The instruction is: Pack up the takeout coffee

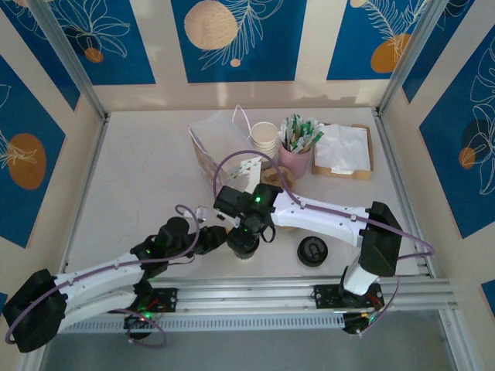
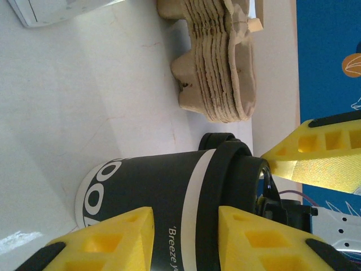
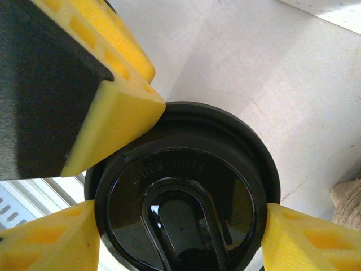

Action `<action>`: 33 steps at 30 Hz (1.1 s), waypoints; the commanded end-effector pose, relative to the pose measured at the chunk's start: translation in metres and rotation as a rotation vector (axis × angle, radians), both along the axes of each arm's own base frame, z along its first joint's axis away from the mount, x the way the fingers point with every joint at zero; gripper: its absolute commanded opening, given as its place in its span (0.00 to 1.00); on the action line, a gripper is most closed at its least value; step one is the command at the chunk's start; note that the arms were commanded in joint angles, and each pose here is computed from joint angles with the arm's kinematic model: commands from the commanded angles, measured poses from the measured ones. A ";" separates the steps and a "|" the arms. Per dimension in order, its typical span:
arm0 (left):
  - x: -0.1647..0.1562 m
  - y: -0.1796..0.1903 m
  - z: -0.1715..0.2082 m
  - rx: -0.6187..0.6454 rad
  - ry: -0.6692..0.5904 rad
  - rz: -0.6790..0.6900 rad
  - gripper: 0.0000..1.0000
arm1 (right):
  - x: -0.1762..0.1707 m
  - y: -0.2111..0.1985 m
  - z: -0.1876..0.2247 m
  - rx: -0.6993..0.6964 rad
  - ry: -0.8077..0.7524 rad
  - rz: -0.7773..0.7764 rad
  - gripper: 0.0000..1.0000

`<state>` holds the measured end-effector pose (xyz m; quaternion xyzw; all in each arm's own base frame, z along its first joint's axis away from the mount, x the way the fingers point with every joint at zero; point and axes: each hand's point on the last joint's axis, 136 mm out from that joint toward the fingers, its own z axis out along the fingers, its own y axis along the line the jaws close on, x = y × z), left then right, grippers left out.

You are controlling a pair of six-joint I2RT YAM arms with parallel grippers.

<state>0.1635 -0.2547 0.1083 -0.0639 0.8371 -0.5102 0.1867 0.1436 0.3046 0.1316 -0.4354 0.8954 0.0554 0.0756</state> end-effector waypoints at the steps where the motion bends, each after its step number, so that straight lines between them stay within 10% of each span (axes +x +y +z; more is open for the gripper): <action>1: -0.014 0.018 -0.044 0.161 0.072 -0.008 0.32 | -0.022 -0.016 -0.028 -0.110 0.105 0.004 0.66; 33: -0.012 0.033 0.015 0.194 -0.013 0.019 0.43 | -0.005 -0.060 0.003 -0.143 0.019 -0.428 0.65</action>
